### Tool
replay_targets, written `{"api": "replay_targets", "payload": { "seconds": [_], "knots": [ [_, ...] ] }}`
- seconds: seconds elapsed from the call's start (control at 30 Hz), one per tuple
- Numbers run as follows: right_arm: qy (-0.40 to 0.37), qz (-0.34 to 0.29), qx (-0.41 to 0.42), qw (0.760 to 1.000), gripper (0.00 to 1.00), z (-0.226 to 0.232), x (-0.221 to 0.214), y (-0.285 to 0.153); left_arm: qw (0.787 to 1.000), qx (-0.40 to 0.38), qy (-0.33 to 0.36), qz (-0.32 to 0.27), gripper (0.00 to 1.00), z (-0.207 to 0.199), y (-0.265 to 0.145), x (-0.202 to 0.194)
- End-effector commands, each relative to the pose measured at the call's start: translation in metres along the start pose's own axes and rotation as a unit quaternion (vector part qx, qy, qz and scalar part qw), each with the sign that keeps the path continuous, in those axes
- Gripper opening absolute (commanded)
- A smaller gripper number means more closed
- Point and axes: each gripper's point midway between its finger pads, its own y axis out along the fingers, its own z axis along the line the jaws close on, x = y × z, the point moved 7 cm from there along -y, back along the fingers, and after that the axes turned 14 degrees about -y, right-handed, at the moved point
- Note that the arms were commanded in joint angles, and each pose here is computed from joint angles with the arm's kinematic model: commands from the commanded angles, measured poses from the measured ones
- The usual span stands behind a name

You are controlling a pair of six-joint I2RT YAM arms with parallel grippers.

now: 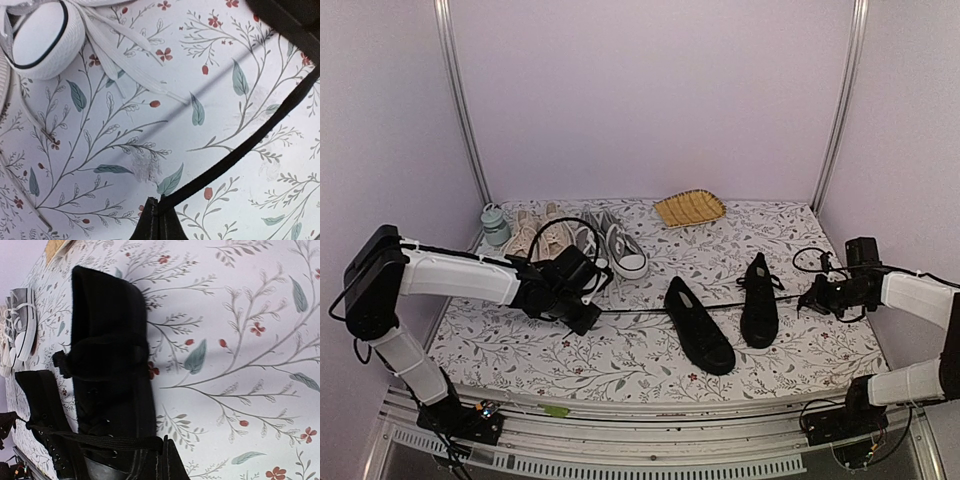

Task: Tie the shoes
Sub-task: Tie the shoelace at the center of the board, then adjust the shoe at the center of the board.

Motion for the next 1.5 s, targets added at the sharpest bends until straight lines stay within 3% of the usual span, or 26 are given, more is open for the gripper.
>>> {"api": "replay_targets", "payload": {
  "seconds": [0.0,0.2,0.63,0.8,0.97,1.13,1.3,1.47],
  "knots": [
    [0.042,-0.036,0.003,0.998,0.0,-0.014,-0.004,-0.009,0.998,-0.022,-0.049,0.023,0.0,0.006,0.008,-0.01],
    [0.096,-0.028,0.023,0.995,0.0,-0.03,-0.022,0.004,0.994,-0.002,-0.106,0.031,0.0,0.039,0.013,-0.016],
    [0.142,-0.038,0.031,0.989,0.0,-0.054,-0.031,0.007,0.991,0.013,-0.131,0.028,0.0,0.063,0.02,-0.022],
    [0.112,-0.021,0.068,0.991,0.0,-0.034,-0.025,0.005,0.994,-0.081,-0.064,0.024,0.0,0.02,0.021,-0.014],
    [-0.055,-0.038,0.072,0.995,0.0,0.055,0.011,-0.018,0.987,-0.16,0.019,0.025,0.0,-0.045,0.02,0.001],
    [-0.102,0.026,0.149,0.983,0.0,0.119,-0.013,0.005,0.965,-0.248,0.081,0.001,0.0,-0.1,0.014,0.012],
    [-0.141,0.083,0.15,0.975,0.0,0.148,-0.024,0.034,0.954,-0.279,0.11,-0.001,0.0,-0.133,0.023,0.021],
    [-0.157,0.12,0.141,0.97,0.0,0.138,-0.047,0.054,0.949,-0.281,0.143,0.019,0.0,-0.148,0.05,0.011]
  ]
}}
